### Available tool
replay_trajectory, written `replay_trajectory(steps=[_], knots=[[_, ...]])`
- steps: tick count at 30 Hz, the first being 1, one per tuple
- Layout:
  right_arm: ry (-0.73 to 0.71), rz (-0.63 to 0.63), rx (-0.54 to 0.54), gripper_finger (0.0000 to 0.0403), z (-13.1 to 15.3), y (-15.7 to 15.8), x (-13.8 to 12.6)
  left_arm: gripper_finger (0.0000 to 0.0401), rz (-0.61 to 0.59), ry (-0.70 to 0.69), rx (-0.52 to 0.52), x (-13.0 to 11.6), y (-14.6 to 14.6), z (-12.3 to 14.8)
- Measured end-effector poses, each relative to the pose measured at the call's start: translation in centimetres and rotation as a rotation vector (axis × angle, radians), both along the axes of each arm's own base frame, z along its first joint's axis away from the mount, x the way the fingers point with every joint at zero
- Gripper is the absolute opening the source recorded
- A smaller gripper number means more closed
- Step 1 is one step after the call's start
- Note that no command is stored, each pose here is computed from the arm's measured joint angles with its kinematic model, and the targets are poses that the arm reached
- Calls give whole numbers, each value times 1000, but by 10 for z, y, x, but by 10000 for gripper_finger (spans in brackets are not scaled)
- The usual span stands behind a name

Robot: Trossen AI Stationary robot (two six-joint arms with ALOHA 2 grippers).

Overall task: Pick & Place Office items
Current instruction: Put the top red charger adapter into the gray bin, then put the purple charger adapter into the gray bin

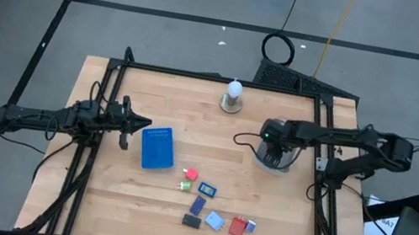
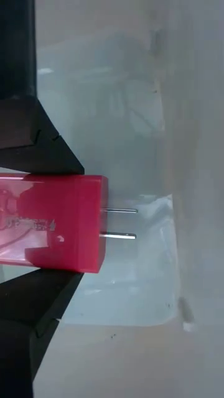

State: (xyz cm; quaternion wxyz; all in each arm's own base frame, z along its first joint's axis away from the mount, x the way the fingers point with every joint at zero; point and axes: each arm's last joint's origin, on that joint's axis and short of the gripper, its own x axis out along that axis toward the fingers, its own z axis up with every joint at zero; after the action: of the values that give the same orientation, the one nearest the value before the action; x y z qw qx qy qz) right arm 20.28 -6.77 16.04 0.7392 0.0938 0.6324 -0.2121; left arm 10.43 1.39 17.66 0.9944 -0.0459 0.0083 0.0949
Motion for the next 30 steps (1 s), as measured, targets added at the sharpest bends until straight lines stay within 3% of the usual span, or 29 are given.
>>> replay_trajectory(steps=[13, 22, 30], knots=[[23, 16, 2, 203, -10, -2, 6, 26, -1, -6, -26, 0, 0, 0], [-22, 5, -12, 328, -3, -2, 5, 26, -1, -10, -22, 0, 0, 1], [-180, -16, -53, 335, 30, 3, -8, 26, -25, -6, -21, 0, -1, 0]])
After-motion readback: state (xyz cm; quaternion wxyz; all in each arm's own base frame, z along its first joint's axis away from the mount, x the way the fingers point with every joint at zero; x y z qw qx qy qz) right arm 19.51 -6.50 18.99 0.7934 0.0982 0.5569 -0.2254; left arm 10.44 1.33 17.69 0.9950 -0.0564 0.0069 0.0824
